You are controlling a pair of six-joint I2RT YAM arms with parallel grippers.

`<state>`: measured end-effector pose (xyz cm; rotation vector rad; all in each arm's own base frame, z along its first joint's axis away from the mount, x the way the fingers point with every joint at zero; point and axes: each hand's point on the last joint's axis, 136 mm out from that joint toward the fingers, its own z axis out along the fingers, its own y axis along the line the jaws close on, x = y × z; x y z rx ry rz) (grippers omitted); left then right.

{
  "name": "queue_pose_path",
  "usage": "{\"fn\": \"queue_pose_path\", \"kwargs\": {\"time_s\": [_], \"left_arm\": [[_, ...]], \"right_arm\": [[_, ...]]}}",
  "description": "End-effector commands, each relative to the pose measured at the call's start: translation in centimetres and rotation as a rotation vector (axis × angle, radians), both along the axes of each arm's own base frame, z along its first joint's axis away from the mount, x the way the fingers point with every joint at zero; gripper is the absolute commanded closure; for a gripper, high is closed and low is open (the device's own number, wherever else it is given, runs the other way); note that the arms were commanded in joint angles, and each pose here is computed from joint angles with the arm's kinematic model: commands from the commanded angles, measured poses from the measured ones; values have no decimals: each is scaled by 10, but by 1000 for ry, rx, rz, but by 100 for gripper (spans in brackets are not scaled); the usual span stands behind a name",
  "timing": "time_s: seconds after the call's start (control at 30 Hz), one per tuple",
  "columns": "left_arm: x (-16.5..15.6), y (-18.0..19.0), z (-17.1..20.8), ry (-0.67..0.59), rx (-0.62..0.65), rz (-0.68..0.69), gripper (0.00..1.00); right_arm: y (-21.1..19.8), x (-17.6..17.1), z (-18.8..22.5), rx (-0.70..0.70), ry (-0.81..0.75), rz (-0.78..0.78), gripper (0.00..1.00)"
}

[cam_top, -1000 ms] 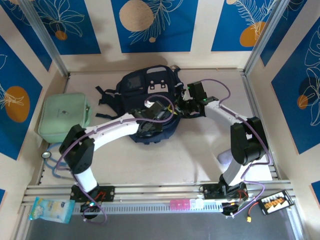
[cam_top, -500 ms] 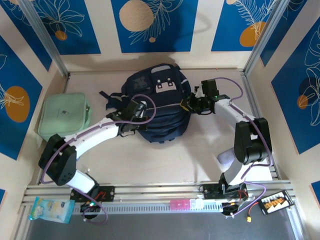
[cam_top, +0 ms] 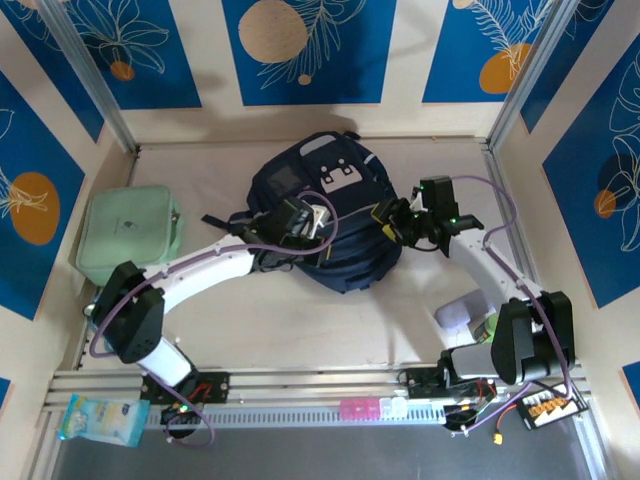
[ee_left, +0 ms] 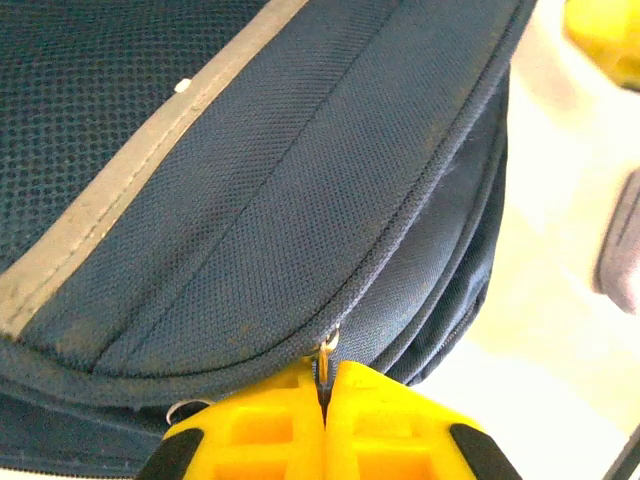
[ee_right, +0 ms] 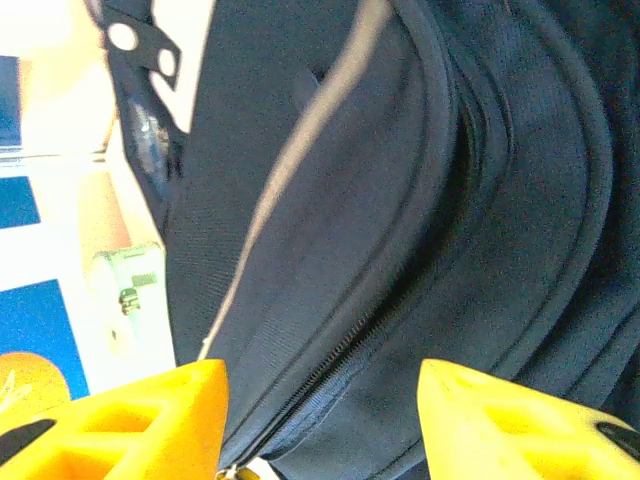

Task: Pack the student bag
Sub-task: Unzip the student bag at the center of the table.

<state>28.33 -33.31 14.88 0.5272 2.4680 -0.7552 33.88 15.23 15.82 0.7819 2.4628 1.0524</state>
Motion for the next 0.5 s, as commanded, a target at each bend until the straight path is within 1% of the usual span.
{"fn": "queue_pose_path", "kwargs": {"time_s": [0.0, 0.1, 0.2, 0.3, 0.47], "left_arm": [[2, -24, 24, -34, -94, -52, 100], [0, -24, 20, -28, -89, -66, 100], [0, -22, 15, -22, -75, -64, 100], [-2, -22, 14, -16, -71, -72, 100], [-2, -23, 17, -22, -73, -78, 100]], "right_arm": [[1, -15, -17, -3, 100, -114, 47], [12, -11, -18, 9, 86, -110, 48], [22, -3, -8, 24, 45, -86, 52], [23, 1, -3, 9, 16, -97, 52], [24, 4, -9, 26, 39, -112, 51]]}}
